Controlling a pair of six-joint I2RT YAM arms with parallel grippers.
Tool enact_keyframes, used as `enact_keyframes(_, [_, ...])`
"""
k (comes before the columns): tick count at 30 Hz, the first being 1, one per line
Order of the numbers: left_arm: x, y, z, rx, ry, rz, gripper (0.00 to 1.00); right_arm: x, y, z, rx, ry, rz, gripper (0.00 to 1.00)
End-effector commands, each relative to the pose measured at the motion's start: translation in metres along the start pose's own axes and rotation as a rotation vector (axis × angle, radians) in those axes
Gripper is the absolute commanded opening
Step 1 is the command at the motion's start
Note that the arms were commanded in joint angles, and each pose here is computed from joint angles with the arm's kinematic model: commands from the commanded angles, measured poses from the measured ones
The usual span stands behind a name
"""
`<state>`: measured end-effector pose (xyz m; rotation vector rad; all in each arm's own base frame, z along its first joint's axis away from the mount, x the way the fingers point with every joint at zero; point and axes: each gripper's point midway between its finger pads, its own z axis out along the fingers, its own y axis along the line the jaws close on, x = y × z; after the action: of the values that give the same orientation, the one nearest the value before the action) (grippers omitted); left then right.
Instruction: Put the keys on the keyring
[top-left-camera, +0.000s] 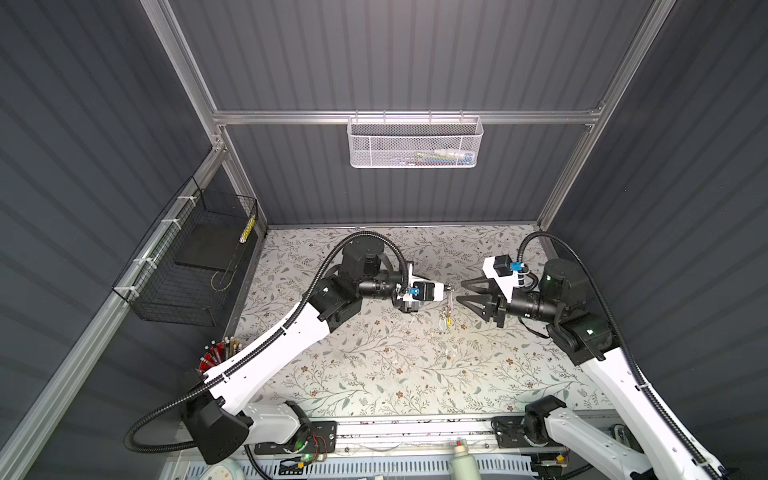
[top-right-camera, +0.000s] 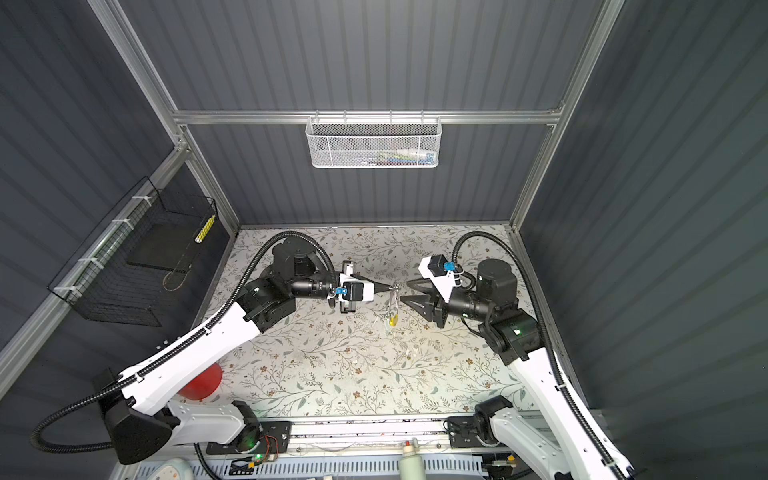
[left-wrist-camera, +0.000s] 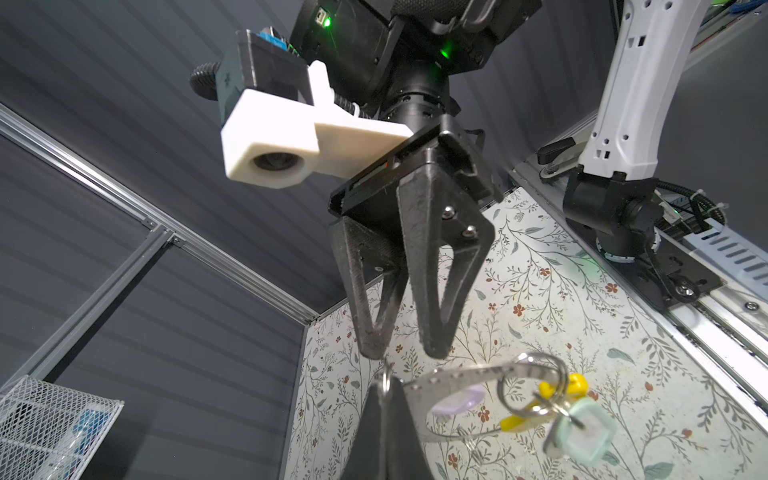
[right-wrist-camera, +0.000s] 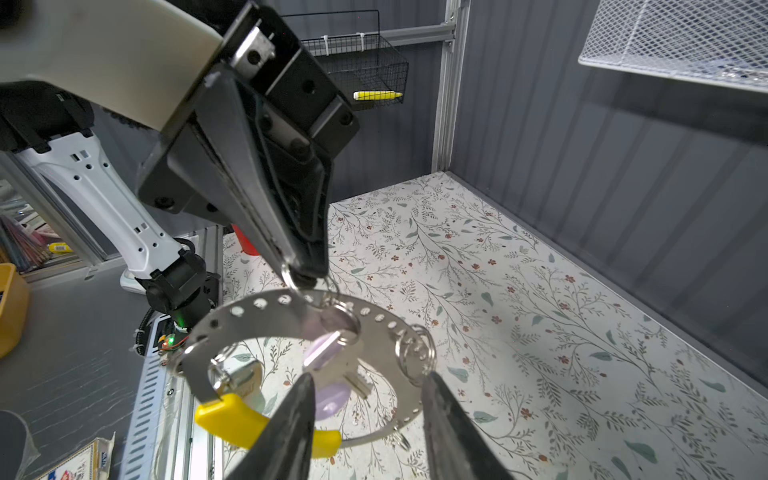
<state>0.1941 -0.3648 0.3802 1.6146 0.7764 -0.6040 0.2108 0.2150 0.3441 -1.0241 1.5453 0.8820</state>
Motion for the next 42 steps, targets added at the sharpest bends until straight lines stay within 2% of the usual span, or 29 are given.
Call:
enact_keyframes(1, [-0.013, 0.017, 0.000, -0.044, -0.023, 0.011, 0.00, -0.001, 0.004, 0.008, -0.025, 0.002, 0.001, 0.46])
enact_keyframes(7, [-0.012, 0.018, 0.000, -0.051, -0.019, 0.004, 0.00, 0.000, 0.004, 0.012, -0.020, 0.010, -0.014, 0.46])
enact_keyframes(10, [-0.012, 0.018, 0.000, -0.048, -0.021, 0.002, 0.00, 0.000, 0.000, 0.013, 0.007, 0.020, -0.021, 0.43])
enact_keyframes(19, [-0.013, 0.016, -0.001, -0.042, -0.026, -0.009, 0.00, 0.003, -0.010, 0.016, 0.067, 0.054, -0.040, 0.19])
enact_keyframes(31, [-0.006, 0.013, -0.001, -0.045, 0.005, -0.029, 0.00, 0.001, -0.019, -0.005, 0.201, 0.085, -0.124, 0.00])
enact_keyframes(42, [0.015, 0.012, 0.002, -0.063, 0.071, -0.063, 0.00, 0.005, -0.025, -0.021, 0.274, 0.207, -0.217, 0.00])
